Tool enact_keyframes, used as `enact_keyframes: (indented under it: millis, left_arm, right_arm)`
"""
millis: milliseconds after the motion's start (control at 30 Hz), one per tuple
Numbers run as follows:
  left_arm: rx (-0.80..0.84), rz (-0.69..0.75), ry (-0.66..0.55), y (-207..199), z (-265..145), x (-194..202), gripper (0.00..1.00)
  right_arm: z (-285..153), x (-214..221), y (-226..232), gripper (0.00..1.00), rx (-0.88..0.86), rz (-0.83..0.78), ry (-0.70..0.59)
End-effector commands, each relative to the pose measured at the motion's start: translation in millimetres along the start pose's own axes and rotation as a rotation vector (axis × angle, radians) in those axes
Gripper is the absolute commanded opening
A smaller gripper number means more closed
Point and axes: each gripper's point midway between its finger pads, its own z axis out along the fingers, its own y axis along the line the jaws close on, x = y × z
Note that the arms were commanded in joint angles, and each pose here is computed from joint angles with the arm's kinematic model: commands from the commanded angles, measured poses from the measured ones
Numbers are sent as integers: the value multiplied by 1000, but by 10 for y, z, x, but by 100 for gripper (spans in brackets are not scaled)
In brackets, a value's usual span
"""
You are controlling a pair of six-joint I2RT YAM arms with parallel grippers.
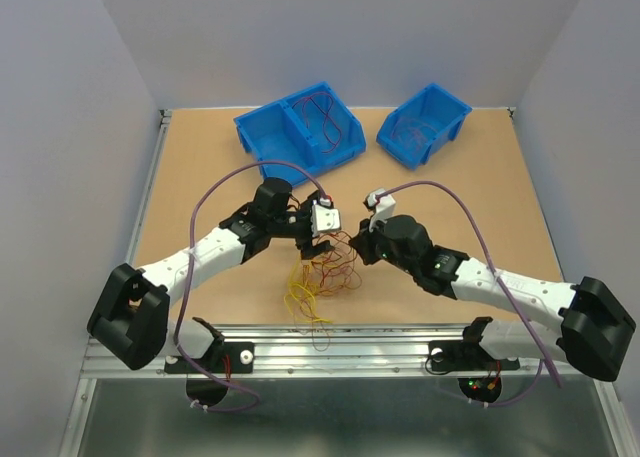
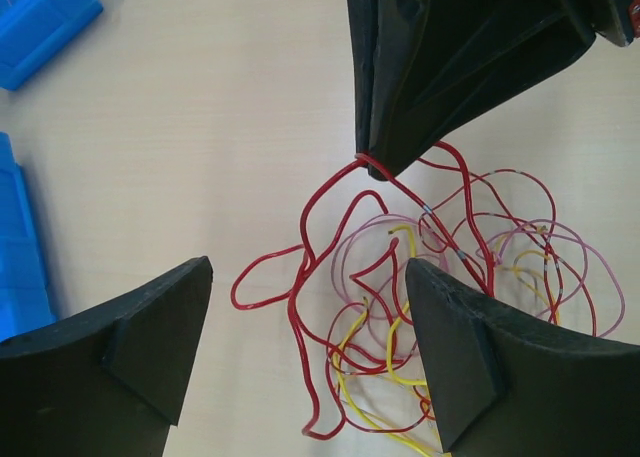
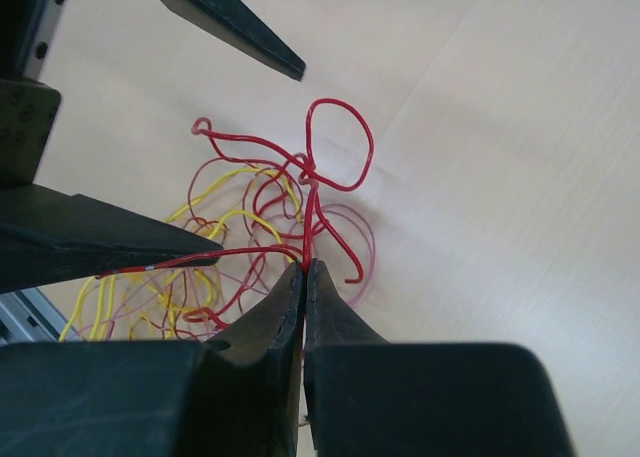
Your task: Untangle the cables
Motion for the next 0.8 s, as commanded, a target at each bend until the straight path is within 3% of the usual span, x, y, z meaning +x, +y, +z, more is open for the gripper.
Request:
enact_keyframes:
  millis: [0,267,333,367,400,467,500,567,700,767]
  left_arm:
    - [25,39,-40,-26,0,-122,90]
    - [50,19,-20,-31,82,-54,90]
    - [55,17,-18,-35,99,-59,86]
    - [57,14,-16,-41,106,-55,80]
    - [57,10,-7,-25,118,-42,54]
    - [51,-4,3,0,127,-36,22]
    - [33,-4,7,44,120,-55,0]
    - [6,-22,0,97,87,-85,0]
    - [-106,-35,-44,317,-76,-207,0]
    - [-134,-51,-61,383,-149,-220,0]
  right_arm:
    - [-35,-264,249,1,-120,2,-104]
    - [-205,-367,501,1,-276,0,-159]
    - [-212,-367,524,0,-291,-5,-161]
    - [-215,-367,533,1,-297,-9,-163]
    - [-227,-373,561,0,-314,-12,-166]
    - [-222,-354,582,1,-328,-18,-160]
    - [-216,-345,580,6,-327,-19,-156]
    - [-187,-304,556,29,-313,-22,-138]
    - [-115,-191,458,51,-260,-33,-96]
    - [-99,-151,432,56,-251,-41,-84]
